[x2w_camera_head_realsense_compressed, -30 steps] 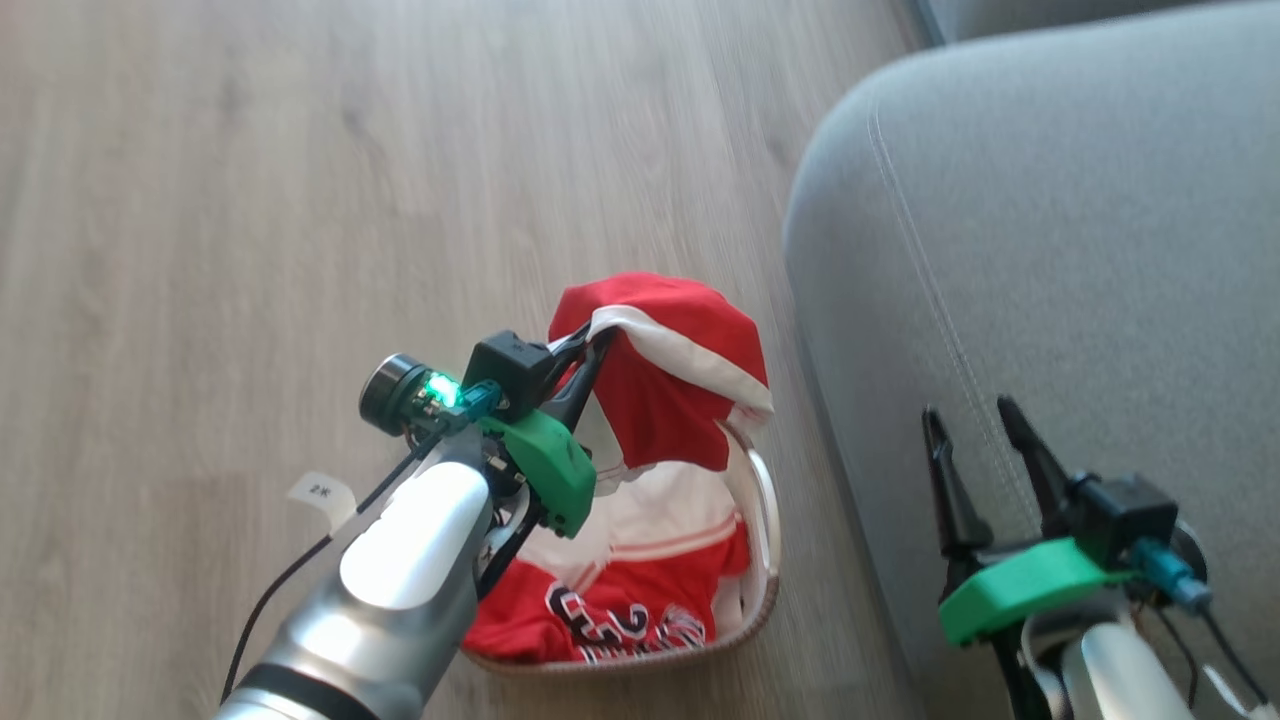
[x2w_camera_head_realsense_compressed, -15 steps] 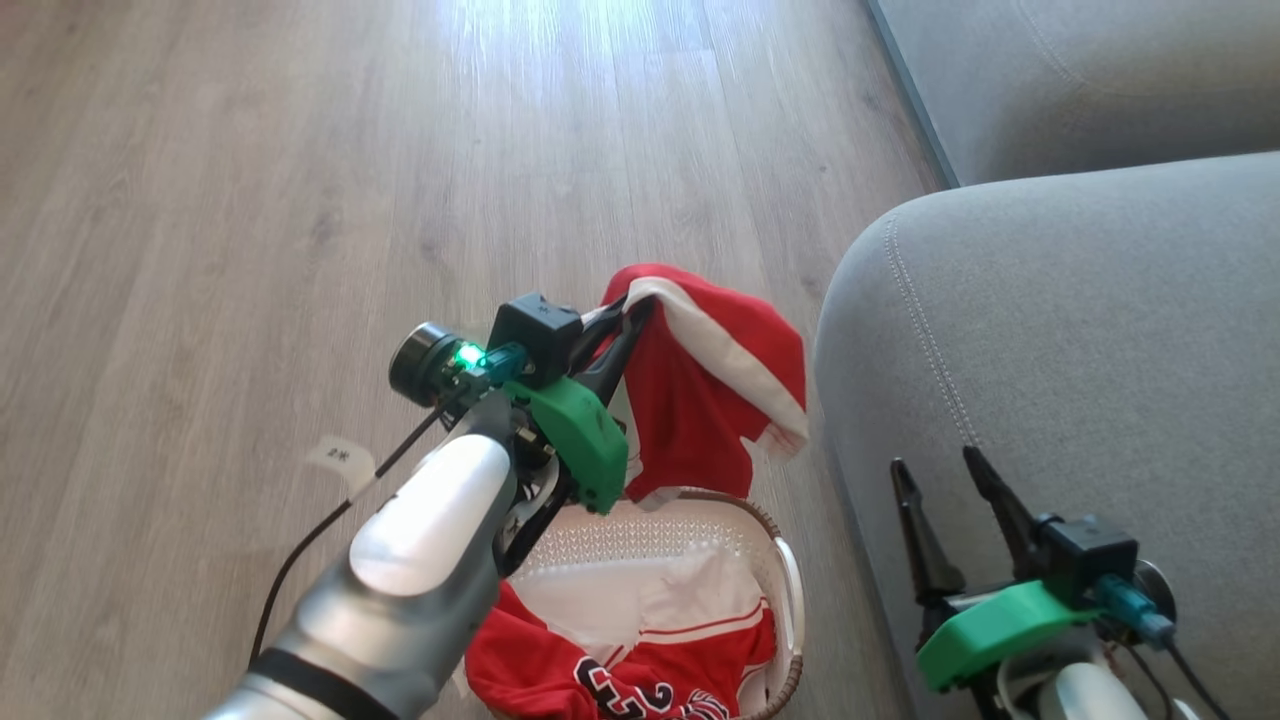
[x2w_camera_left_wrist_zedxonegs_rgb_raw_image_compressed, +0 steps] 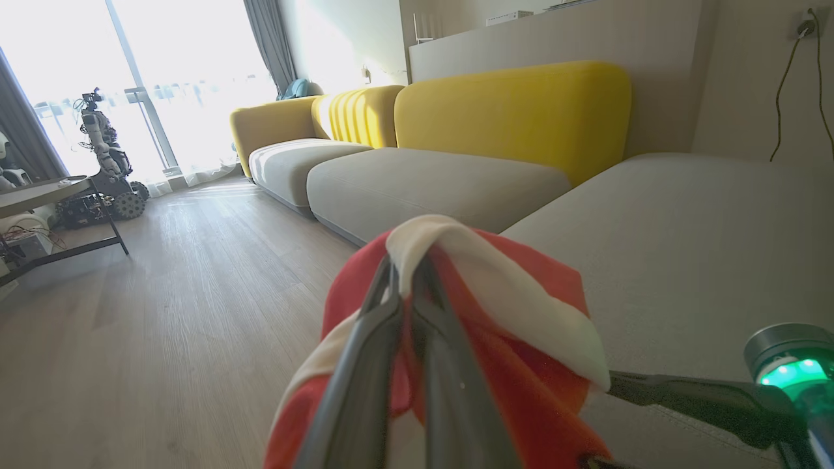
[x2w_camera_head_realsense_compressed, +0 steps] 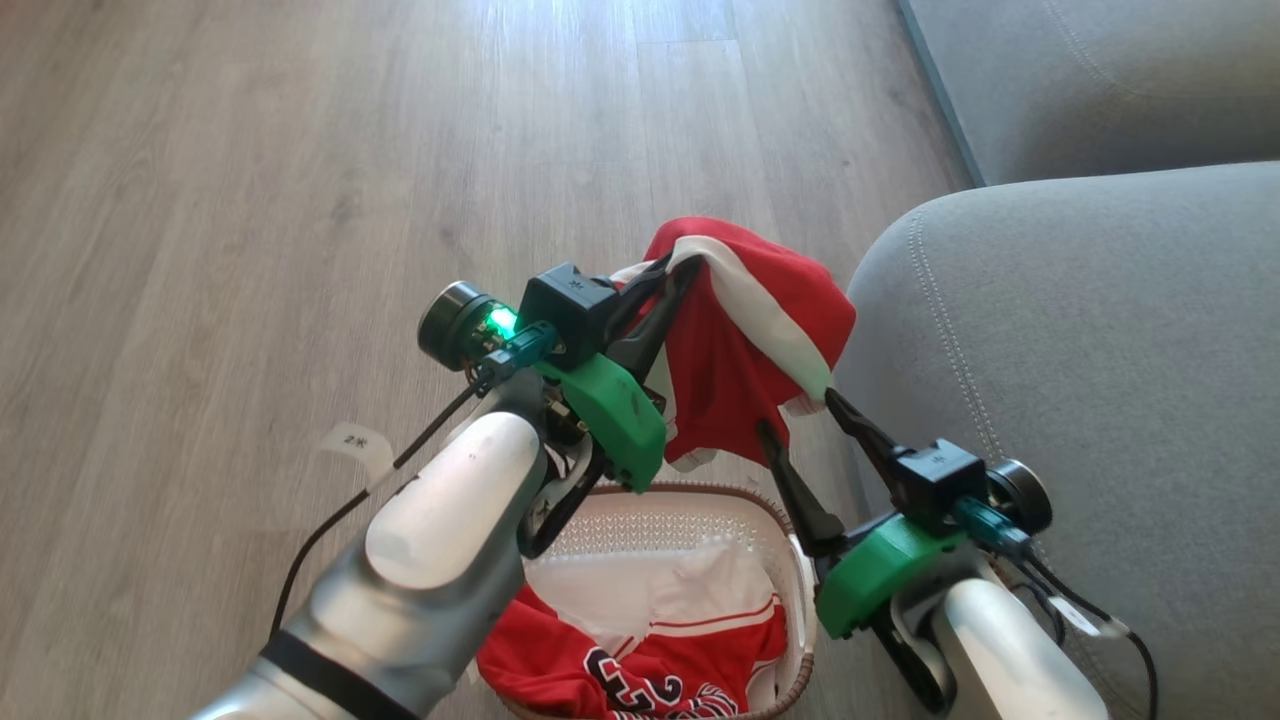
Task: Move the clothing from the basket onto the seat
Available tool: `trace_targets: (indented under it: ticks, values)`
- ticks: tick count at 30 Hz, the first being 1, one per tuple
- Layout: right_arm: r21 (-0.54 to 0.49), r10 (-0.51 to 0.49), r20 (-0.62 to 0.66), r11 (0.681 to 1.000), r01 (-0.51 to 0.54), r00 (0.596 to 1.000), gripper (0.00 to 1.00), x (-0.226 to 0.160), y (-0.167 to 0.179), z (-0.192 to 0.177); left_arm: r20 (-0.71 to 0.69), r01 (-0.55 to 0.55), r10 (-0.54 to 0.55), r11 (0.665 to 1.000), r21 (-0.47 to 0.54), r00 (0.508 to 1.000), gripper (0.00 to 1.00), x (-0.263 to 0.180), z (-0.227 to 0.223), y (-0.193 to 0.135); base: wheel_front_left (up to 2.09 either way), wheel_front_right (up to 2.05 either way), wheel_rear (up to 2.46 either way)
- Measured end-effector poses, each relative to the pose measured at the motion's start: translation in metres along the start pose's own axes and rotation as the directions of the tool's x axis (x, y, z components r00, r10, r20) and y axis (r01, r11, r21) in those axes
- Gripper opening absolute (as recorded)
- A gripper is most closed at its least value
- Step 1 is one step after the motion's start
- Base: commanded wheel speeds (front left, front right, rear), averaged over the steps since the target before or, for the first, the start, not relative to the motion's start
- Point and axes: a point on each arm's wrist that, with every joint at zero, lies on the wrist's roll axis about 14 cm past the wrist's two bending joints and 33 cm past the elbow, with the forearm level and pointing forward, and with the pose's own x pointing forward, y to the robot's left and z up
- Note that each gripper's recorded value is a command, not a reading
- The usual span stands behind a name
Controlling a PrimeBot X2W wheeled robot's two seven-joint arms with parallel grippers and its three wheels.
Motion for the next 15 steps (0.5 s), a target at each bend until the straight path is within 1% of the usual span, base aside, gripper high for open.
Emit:
trace_targets:
  ticks: [5, 7, 11, 15]
  values:
    - [-0.023, 0.055, -0.06, 0.998, -0.056, 0.997, 1.0, 0.012, 0.011, -0.014, 0.015, 0.0, 0.0, 1.0, -0.003, 1.0, 0.0, -0.002, 0.004, -0.001, 0.0, 0.0, 0.0]
    - [-0.047, 0.068, -0.082, 0.996, -0.072, 0.994, 1.0, 0.014, 0.011, -0.019, 0.015, 0.001, -0.001, 1.0, 0.001, 1.0, 0.0, -0.003, 0.005, -0.002, 0.0, 0.0, 0.0]
    - [-0.075, 0.045, -0.064, 0.996, -0.05, 0.997, 1.0, 0.022, -0.001, -0.011, 0.012, -0.001, 0.001, 1.0, 0.004, 1.0, 0.0, -0.006, 0.005, -0.001, 0.0, 0.0, 0.0]
    - [-0.087, 0.044, -0.058, 0.995, -0.049, 0.997, 1.0, 0.025, -0.002, -0.008, 0.006, 0.0, 0.0, 1.0, 0.004, 1.0, 0.0, -0.007, 0.004, -0.002, 0.0, 0.0, 0.0]
